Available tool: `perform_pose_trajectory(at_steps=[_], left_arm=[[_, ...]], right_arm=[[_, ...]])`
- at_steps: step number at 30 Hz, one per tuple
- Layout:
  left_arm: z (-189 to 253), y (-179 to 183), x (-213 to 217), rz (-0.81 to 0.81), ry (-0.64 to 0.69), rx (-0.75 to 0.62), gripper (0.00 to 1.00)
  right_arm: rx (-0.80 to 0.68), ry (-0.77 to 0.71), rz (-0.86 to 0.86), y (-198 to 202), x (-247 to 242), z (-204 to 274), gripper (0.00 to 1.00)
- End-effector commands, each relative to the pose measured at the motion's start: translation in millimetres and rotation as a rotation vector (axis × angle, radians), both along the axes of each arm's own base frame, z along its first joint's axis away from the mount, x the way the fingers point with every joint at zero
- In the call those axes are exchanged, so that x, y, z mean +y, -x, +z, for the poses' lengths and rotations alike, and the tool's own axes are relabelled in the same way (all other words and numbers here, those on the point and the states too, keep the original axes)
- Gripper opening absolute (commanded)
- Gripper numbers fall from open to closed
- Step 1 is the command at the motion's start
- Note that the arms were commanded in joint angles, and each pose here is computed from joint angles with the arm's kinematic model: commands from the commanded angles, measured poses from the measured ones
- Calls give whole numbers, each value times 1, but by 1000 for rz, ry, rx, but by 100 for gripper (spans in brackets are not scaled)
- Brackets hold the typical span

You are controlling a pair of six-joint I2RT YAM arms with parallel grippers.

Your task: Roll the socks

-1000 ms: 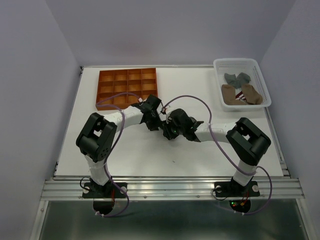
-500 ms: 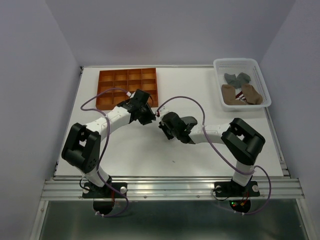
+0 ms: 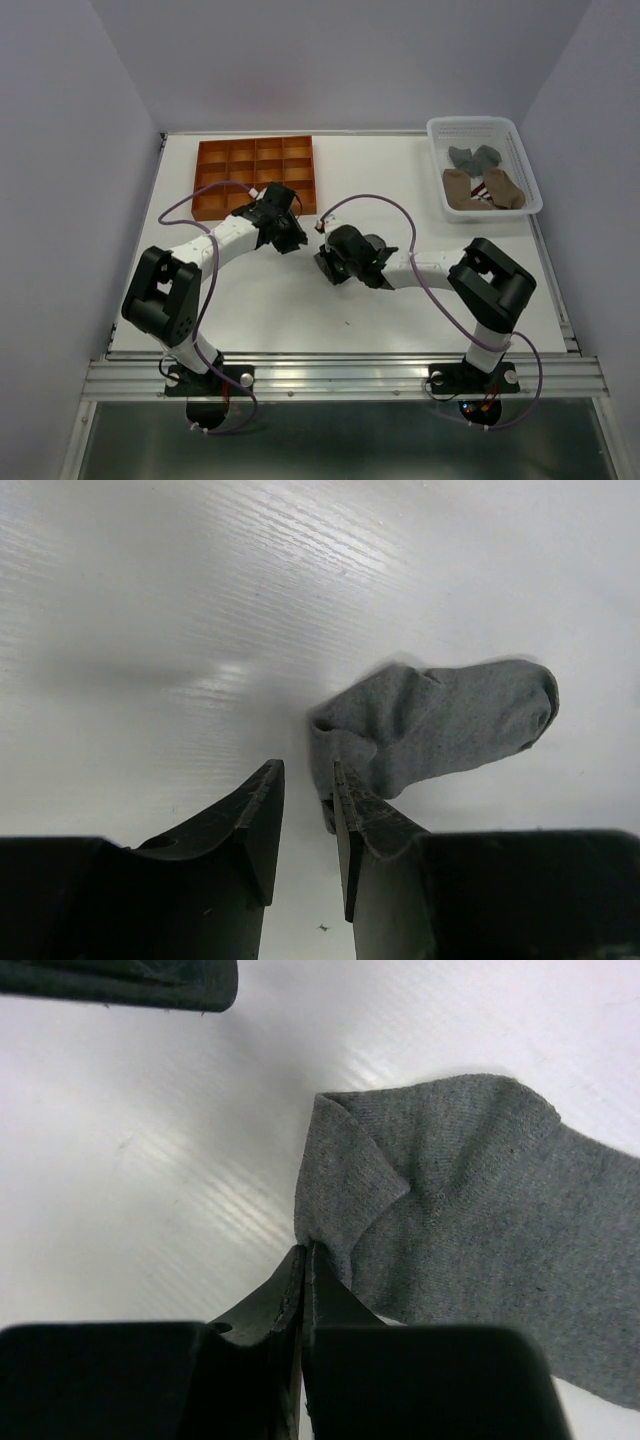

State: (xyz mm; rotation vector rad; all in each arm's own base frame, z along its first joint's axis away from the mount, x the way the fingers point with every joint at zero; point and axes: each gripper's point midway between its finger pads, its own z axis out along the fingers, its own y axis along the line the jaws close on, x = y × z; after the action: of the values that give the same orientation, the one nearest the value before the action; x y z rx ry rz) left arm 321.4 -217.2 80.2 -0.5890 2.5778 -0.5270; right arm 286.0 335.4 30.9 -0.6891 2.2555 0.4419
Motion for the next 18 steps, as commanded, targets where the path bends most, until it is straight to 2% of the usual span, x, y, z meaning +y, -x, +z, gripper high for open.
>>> perform_pose_trajectory(at_steps=[1, 7, 12, 15, 18], left_arm=[[11, 1, 2, -3, 16, -33, 38], [7, 7, 0, -23, 29, -17, 38], [7, 9, -2, -35, 44, -21, 39], [8, 10, -5, -53, 59, -27, 42], [8, 12, -10, -78, 74, -31, 50]], right_arm=[[90, -172, -20, 9, 12, 15, 1], [193, -395, -20, 8, 16, 33, 1], [244, -492, -14, 8, 12, 40, 1], [283, -560, -1, 9, 11, 46, 1], [284, -579, 0, 7, 10, 49, 1]])
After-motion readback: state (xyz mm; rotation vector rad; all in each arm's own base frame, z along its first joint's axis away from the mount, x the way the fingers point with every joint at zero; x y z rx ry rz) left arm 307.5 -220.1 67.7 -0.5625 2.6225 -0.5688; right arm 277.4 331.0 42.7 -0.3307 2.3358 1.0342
